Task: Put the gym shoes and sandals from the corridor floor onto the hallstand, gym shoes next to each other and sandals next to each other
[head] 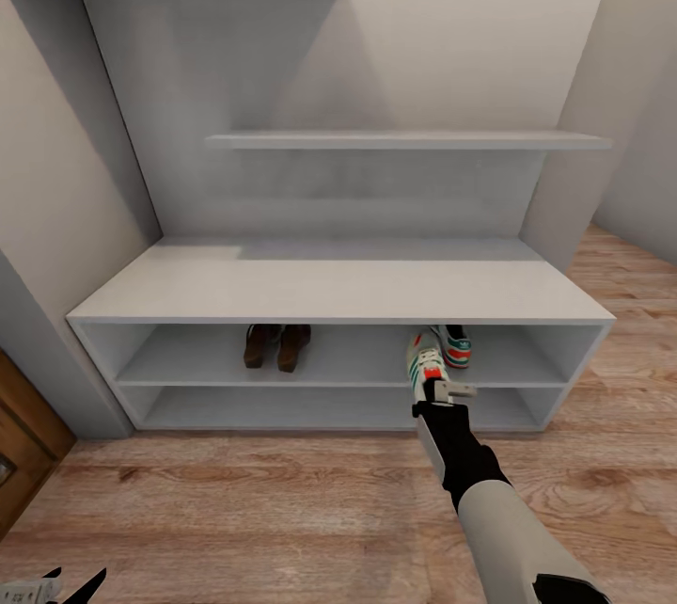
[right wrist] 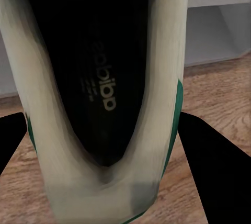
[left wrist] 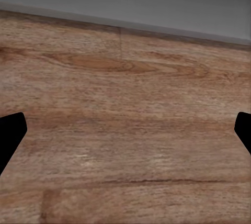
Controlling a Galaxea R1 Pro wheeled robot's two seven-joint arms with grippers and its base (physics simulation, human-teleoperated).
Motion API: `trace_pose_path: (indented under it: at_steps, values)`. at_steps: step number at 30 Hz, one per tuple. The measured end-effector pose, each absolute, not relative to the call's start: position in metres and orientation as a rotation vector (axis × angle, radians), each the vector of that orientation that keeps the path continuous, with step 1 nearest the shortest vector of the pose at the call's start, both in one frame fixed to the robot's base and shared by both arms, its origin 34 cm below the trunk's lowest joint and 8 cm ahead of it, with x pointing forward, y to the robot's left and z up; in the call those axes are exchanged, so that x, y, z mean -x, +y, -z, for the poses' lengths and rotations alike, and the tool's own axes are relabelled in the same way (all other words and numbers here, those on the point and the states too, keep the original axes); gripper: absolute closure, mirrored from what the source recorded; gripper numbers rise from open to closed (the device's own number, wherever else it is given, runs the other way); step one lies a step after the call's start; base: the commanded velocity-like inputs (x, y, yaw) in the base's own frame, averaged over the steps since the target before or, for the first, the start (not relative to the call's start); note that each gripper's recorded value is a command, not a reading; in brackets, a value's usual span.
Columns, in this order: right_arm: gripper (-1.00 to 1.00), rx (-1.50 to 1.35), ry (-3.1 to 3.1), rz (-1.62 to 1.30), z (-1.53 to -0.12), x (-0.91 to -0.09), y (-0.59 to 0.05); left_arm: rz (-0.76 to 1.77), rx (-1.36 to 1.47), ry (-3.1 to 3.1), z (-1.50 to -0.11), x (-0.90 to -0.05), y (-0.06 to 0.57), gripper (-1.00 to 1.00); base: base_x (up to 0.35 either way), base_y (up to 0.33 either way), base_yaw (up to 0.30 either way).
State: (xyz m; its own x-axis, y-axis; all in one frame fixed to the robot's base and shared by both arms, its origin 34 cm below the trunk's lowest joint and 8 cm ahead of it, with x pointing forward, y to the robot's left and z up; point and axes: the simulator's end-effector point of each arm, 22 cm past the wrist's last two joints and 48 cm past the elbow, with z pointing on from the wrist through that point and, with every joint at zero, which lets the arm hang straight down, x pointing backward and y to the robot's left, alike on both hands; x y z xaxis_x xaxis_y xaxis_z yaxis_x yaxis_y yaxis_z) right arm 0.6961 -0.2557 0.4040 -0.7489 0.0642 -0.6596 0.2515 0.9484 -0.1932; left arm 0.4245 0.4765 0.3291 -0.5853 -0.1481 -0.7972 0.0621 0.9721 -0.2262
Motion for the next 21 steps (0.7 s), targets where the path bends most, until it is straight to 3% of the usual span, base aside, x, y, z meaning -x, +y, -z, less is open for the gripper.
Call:
trace_pose_path:
  at_steps: [21]
  values:
    - [1.00,-0.219,2.408,0.355,-0.4022,-0.6948,-0.2553,0.284,0.060,2.178,-0.3294,-0.4245,0.4769,-1.00,0.118,0.000,0.000]
